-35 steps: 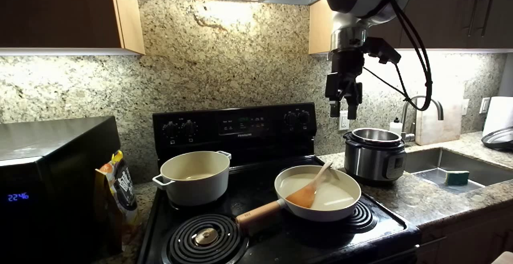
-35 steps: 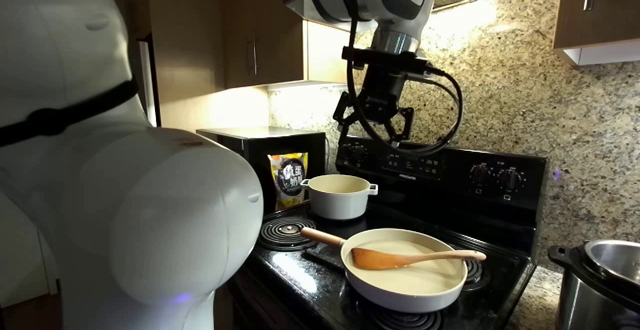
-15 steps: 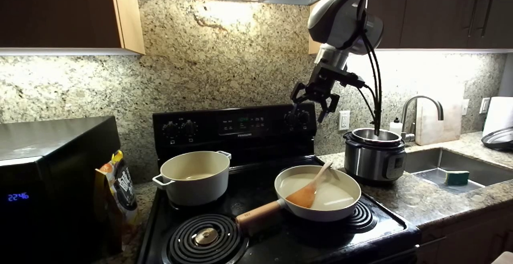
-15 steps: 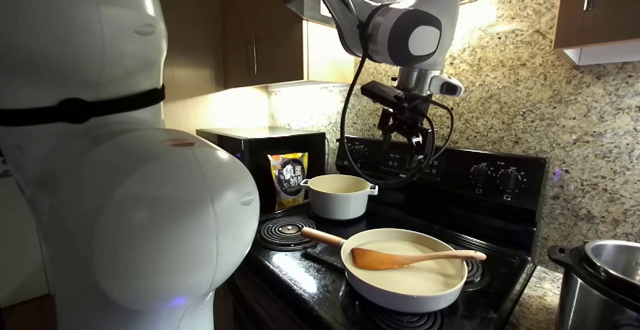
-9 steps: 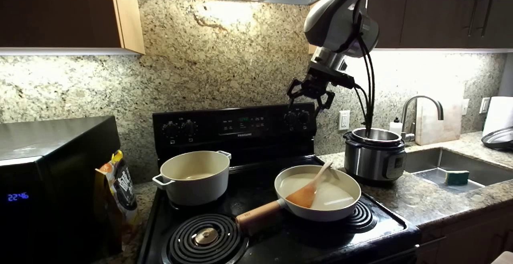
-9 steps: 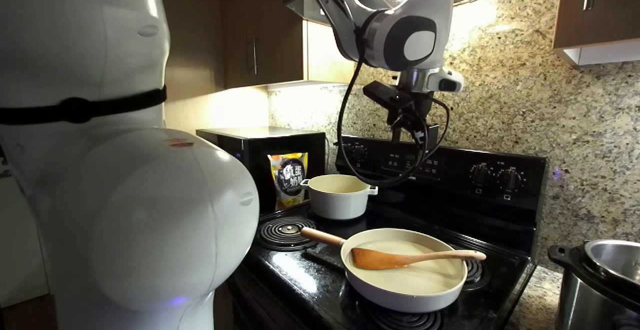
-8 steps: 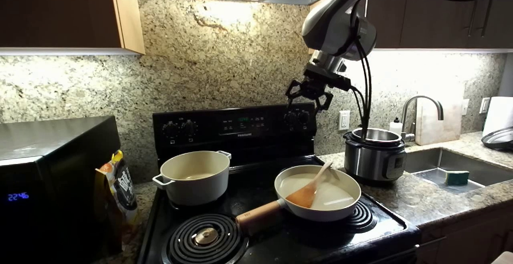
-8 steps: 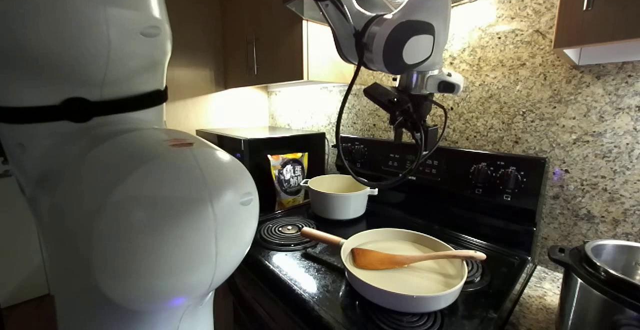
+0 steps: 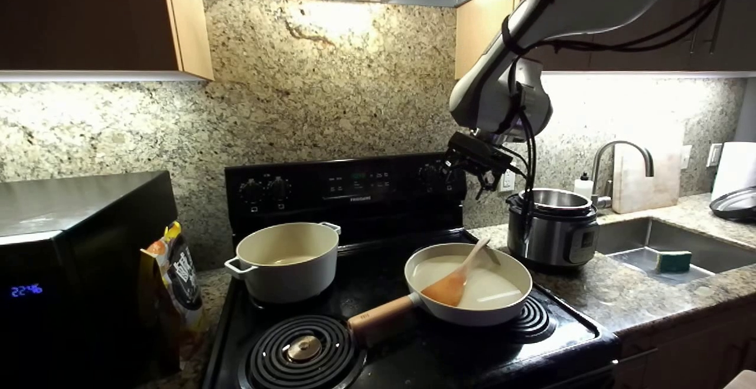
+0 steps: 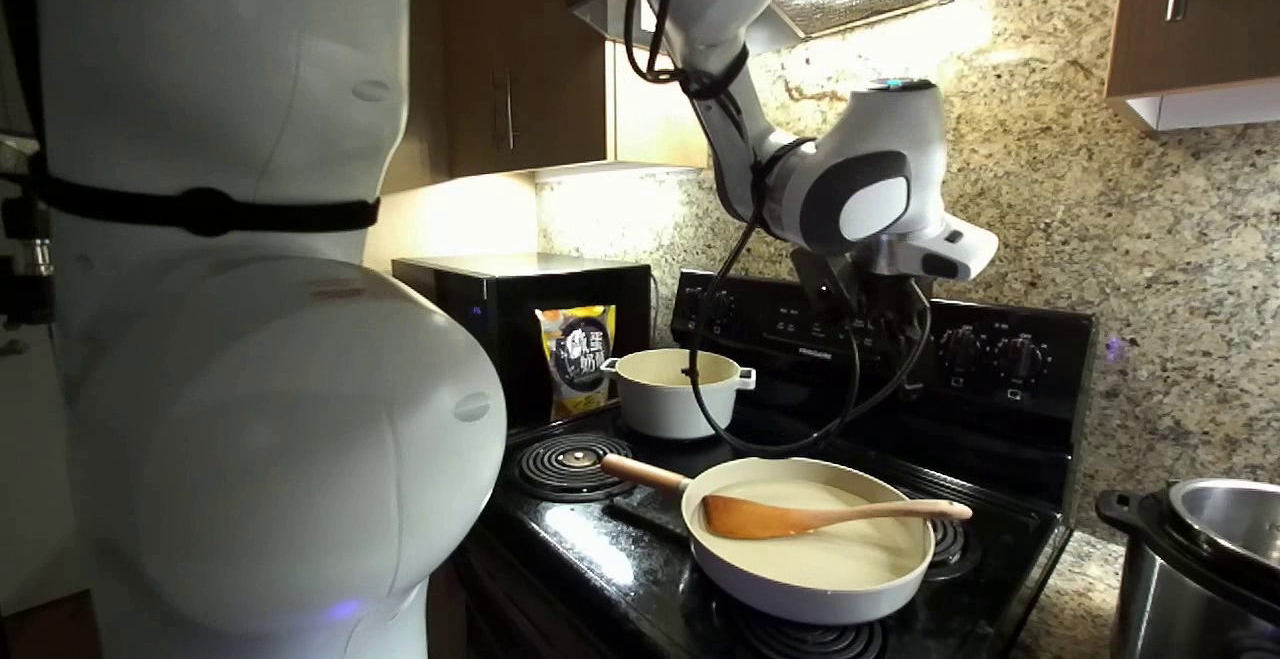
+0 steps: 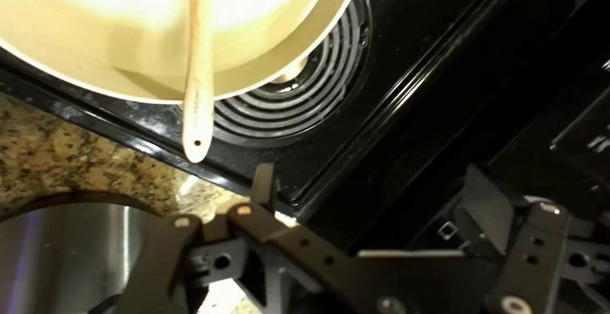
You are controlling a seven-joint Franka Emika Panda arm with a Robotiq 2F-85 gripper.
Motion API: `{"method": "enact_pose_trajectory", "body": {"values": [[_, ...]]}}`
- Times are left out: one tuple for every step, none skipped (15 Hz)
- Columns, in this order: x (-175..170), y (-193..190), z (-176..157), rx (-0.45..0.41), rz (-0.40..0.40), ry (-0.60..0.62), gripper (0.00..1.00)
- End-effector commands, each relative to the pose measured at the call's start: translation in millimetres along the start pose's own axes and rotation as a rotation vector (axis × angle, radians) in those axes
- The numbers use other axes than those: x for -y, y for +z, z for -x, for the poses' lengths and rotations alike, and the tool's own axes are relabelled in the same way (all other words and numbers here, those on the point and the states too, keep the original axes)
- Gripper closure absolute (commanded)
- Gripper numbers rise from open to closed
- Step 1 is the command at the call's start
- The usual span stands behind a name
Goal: Use the spatula to stir the contents in the pan
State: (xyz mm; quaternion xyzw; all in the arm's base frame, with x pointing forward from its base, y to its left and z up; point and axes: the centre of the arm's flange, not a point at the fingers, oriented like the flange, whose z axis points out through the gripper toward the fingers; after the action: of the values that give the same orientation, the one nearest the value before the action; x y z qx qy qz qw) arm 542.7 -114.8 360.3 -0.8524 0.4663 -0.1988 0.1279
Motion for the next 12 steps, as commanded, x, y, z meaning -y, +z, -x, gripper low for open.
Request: {"method": "enact_pose_trajectory", "body": {"values": [[-37.4, 19.1, -23.1, -0.035, 0.037, 0.188, 0.00], [-45.2, 24.3, -27.8, -0.017, 0.064, 0.207, 0.00], [-52.4, 33.1, -31.6, -0.005, 0.102, 0.206, 0.00], [-58.8, 39.6, -34.1, 0.013, 0.125, 0.210, 0.00], [-63.9, 46.7, -33.9, 0.055, 0.145, 0.200, 0.00], [-66.9, 52.4, -31.7, 0.090, 0.160, 0.198, 0.00], [-68.0, 57.6, -28.8, 0.129, 0.177, 0.192, 0.00], [-67.7, 62.3, -27.0, 0.155, 0.197, 0.189, 0.00], [-66.7, 64.2, -27.1, 0.188, 0.222, 0.189, 0.00], [-66.4, 65.8, -26.2, 0.214, 0.242, 0.184, 0.00], [-66.5, 62.7, -27.2, 0.238, 0.277, 0.188, 0.00], [-67.3, 62.8, -28.5, 0.256, 0.294, 0.182, 0.00]]}}
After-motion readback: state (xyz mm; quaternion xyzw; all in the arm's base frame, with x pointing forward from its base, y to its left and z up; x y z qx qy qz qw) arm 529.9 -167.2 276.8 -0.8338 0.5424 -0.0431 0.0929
